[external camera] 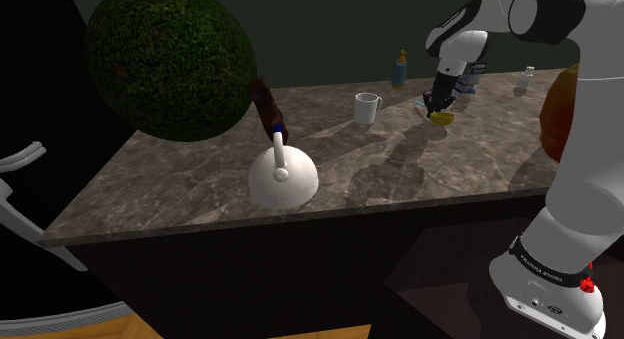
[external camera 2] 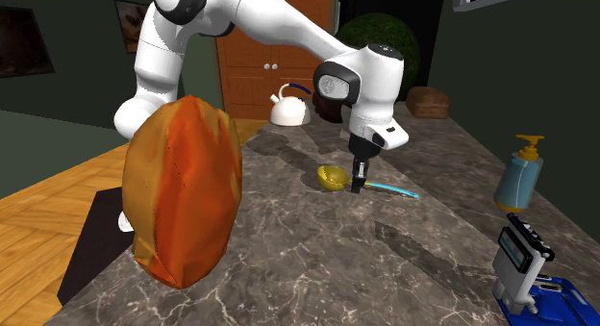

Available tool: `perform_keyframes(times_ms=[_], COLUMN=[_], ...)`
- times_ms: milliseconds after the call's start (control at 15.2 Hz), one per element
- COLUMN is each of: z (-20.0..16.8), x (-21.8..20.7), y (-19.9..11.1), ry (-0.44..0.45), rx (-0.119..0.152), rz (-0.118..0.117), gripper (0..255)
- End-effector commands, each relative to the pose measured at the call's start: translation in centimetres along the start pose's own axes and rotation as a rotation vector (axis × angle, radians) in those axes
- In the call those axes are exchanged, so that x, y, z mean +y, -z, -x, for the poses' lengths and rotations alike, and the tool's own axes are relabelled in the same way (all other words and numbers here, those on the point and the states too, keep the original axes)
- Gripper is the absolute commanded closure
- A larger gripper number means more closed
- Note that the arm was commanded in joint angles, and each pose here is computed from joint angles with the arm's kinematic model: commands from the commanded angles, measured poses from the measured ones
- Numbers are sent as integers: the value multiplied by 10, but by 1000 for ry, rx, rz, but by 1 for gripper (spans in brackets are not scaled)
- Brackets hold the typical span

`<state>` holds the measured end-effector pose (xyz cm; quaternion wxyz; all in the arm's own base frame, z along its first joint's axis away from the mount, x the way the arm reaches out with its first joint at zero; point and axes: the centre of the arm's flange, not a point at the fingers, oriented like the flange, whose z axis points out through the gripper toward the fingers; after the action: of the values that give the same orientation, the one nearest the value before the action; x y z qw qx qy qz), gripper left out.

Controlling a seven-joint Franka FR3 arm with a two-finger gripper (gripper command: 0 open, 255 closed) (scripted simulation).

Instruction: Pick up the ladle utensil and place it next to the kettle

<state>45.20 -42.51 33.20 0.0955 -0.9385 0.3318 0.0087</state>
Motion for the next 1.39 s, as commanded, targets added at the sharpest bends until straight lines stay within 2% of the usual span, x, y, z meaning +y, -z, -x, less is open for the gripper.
perform_keyframes(times_ms=[0, 330, 1320], z=[0, 0, 6], x=[-1, 0, -14], y=[0, -1, 77], ry=[1, 1, 1], rx=[-1, -1, -1], rz=[0, 0, 0], gripper=[255, 255, 255])
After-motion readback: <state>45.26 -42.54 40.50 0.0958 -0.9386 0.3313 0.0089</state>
